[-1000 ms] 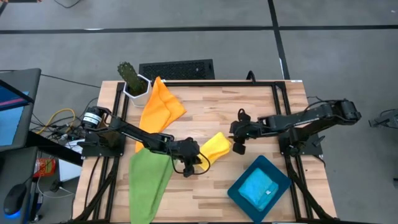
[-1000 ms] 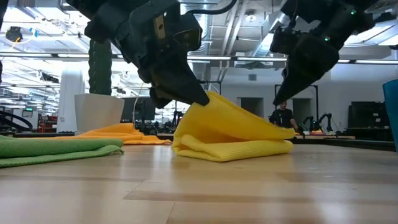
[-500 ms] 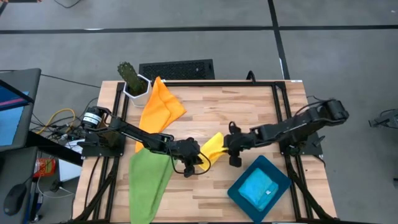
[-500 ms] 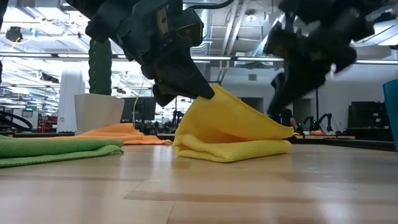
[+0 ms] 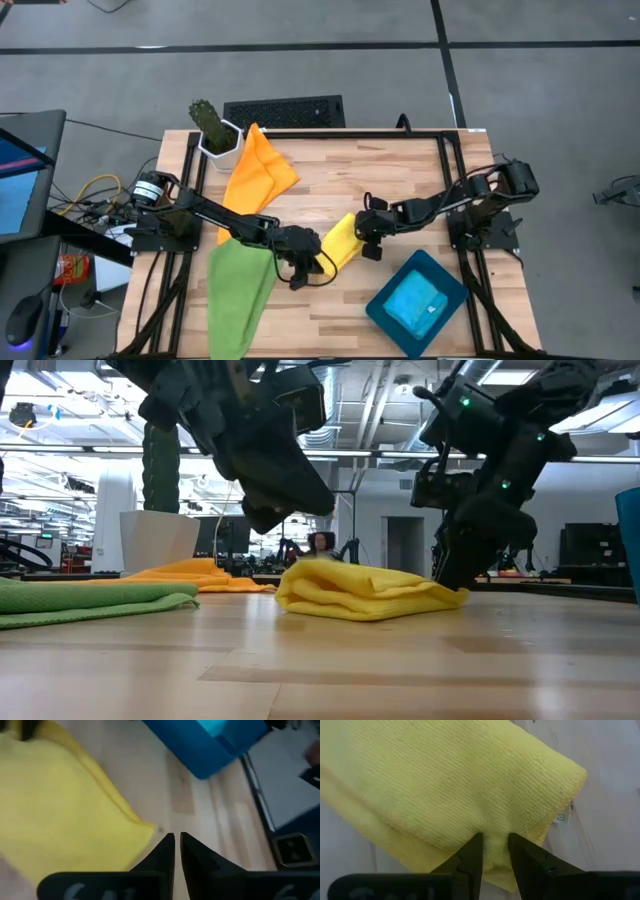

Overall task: Fold microfiber towels
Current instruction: Fold the yellow microfiber towel

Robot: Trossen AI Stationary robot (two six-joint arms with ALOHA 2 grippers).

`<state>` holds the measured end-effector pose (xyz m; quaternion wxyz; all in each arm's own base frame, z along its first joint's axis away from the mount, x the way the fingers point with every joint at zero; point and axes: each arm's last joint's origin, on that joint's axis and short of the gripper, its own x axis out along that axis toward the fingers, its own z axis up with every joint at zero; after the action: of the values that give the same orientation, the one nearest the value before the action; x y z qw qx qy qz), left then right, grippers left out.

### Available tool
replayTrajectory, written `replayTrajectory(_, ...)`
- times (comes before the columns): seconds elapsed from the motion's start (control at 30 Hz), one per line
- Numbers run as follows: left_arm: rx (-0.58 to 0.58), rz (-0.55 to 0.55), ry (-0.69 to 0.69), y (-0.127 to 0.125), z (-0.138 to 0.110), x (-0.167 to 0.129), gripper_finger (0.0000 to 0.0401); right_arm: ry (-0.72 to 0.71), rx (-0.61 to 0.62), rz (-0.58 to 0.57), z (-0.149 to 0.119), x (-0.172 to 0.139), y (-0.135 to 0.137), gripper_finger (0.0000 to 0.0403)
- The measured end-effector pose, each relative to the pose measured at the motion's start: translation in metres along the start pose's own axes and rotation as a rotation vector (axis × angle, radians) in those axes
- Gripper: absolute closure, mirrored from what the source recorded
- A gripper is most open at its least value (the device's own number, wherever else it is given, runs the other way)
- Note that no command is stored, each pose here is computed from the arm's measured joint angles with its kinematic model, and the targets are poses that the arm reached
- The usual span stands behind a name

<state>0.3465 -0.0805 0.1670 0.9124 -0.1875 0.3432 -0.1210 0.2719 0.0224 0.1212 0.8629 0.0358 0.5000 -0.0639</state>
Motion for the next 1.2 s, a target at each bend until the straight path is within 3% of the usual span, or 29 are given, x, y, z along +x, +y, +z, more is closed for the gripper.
replayTrajectory(0.1,-0.001,-0.040,0.036,-0.001,-0.002,0.000,0.0378,0.000,0.000,-0.001,0.000,0.001,0.000,0.0285)
replayTrajectory(0.23,-0.019,0.003,0.040,0.002,-0.003,0.000,0.0352,-0.002,-0.002,0.000,0.000,0.000,0.001,0.0285)
replayTrajectory(0.33,-0.093,0.105,-0.052,0.004,0.001,0.000,0.0330,-0.016,0.002,0.003,0.001,-0.005,0.000,0.0285)
replayTrajectory(0.47,-0.063,0.201,-0.262,-0.006,0.010,-0.001,0.0320,-0.097,0.018,0.011,0.009,-0.028,-0.002,0.0285)
replayTrajectory(0.63,-0.052,0.297,-0.293,-0.010,-0.005,0.002,0.0343,-0.225,0.035,0.044,0.019,-0.051,0.001,0.0285)
replayTrajectory(0.77,-0.084,0.295,-0.208,-0.004,-0.028,0.026,0.0380,-0.305,0.014,0.081,0.018,-0.043,0.010,0.0285)
replayTrajectory(0.97,-0.155,0.267,-0.196,0.000,-0.047,0.056,0.0396,-0.160,0.049,0.022,-0.009,-0.014,0.006,0.0285)
replayTrajectory(1.2,-0.191,0.266,-0.162,0.004,-0.055,0.068,0.0395,-0.085,0.141,-0.015,-0.022,0.002,-0.009,0.0285)
